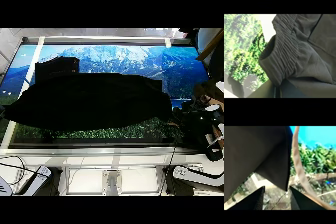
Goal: Fold the clothes and pants, and hang the long-sleeved shirts on hangers.
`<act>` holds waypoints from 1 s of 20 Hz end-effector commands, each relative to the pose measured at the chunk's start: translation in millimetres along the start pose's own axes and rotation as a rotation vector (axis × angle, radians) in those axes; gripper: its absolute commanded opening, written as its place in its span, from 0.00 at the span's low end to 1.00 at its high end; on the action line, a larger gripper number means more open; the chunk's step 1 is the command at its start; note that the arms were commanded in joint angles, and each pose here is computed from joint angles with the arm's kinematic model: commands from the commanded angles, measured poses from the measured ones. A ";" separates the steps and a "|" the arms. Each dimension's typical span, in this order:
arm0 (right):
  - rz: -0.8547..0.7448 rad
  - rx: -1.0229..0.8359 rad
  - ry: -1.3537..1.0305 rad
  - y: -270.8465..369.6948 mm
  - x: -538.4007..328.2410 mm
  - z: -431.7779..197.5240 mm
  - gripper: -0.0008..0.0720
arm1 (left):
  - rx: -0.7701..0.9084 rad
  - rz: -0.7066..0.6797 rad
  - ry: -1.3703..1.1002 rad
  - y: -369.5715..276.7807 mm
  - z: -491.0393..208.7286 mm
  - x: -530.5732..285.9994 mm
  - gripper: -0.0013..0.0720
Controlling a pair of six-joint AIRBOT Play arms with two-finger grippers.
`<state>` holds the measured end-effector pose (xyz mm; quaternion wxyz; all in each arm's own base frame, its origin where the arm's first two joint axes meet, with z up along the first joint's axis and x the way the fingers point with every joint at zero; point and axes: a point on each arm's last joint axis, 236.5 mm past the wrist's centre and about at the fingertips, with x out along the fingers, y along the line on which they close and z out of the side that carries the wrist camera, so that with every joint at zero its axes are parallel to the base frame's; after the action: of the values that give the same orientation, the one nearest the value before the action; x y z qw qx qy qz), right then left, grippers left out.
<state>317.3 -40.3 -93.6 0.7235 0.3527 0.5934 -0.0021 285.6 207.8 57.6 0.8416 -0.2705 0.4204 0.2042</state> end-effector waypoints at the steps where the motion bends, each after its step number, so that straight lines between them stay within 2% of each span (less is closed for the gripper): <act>1: -0.016 0.006 -0.070 -4.4 7.9 14.3 0.49 | 0.000 0.000 0.002 -0.1 -0.5 0.2 0.04; 7: -0.023 -0.011 -0.041 0.4 27.3 10.3 0.47 | 0.000 0.000 0.002 -0.1 -0.5 0.2 0.04; 8: -0.020 -0.016 -0.031 2.6 29.5 7.8 0.40 | 0.000 0.000 0.002 -0.1 -0.5 0.2 0.04; 9: -0.013 -0.015 -0.026 4.9 28.6 6.6 0.14 | 0.000 0.000 0.002 -0.1 -0.5 0.2 0.04; 10: -0.001 -0.017 -0.018 8.6 25.3 4.7 0.03 | 0.000 0.000 0.001 0.1 -0.1 -0.1 0.04; 16: -0.043 -0.122 -0.049 11.0 -62.4 7.5 0.02 | -0.020 0.019 -0.033 10.4 14.3 -22.6 0.04; 20: -0.088 -0.125 -0.147 3.0 -111.3 9.2 0.02 | -0.033 0.006 0.042 9.9 -6.1 -22.8 0.04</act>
<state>312.5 -75.6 -18.4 0.7779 0.2956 0.5545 -0.0079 271.8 216.2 75.1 0.8379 -0.2775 0.4181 0.2149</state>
